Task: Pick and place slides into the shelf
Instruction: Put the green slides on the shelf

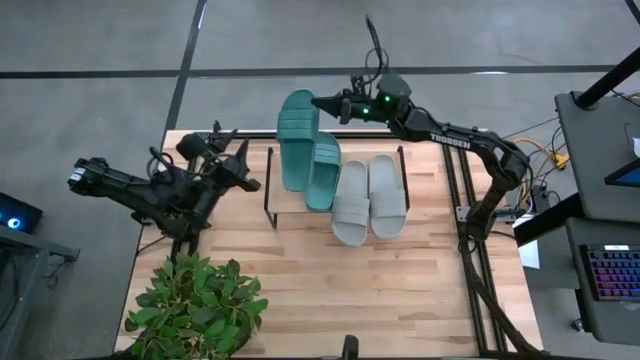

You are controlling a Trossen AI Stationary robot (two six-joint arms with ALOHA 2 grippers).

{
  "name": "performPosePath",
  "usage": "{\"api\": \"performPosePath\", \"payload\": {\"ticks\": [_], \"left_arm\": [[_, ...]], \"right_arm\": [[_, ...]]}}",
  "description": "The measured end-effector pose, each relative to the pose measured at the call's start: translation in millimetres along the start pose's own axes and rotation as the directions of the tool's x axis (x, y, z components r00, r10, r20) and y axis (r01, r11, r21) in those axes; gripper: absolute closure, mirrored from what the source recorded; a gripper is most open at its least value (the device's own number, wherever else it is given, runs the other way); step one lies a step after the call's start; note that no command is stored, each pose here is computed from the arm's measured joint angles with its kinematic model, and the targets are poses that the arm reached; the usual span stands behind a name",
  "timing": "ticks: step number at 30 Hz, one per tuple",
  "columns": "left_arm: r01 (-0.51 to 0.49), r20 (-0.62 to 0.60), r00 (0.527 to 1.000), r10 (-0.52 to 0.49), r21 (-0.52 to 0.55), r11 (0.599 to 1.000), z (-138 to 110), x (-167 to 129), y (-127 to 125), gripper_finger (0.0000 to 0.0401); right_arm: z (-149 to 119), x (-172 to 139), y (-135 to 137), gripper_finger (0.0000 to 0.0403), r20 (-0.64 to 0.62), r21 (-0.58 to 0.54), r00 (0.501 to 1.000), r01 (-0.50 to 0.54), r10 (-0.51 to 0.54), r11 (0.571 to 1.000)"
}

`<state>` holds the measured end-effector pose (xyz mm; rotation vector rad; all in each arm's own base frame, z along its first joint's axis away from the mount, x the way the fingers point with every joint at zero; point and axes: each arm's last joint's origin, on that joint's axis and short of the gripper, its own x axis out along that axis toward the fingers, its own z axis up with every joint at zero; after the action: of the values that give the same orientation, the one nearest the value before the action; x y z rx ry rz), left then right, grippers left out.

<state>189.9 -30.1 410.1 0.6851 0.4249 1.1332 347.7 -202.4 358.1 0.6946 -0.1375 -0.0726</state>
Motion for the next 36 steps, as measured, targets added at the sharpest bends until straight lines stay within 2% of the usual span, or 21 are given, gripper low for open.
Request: {"api": "performPosePath", "payload": {"ticks": [10, 20, 24, 31, 36], "left_arm": [[0.013, 0.020, 1.000, -0.013, 0.026, 1.000, 3, 0, -9, 0.0263], [0.045, 0.041, 0.998, -0.056, 0.230, 0.972, 12, -5, -62, 0.0263], [0.066, 0.064, 0.994, -0.087, 0.271, 0.960, 14, -14, -77, 0.0263], [0.110, 0.121, 0.981, -0.152, 0.295, 0.949, 18, -39, -89, 0.0263], [0.110, 0.124, 0.978, -0.168, 0.380, 0.919, 15, -44, -113, 0.0263]], "right_arm": [[-15, 7, 7, 0.0375, 0.007, -0.011, 1.000, -0.005, 0.005, 1.000], [3, 4, 8, 0.0375, 0.063, -0.033, 0.998, -0.005, 0.007, 0.999], [12, 2, 8, 0.0375, 0.084, -0.040, 0.996, -0.006, 0.009, 0.999], [21, -1, 6, 0.0375, 0.110, -0.038, 0.994, -0.002, 0.006, 0.999], [24, -1, 9, 0.0375, 0.142, -0.045, 0.990, -0.014, 0.020, 0.999]]}}
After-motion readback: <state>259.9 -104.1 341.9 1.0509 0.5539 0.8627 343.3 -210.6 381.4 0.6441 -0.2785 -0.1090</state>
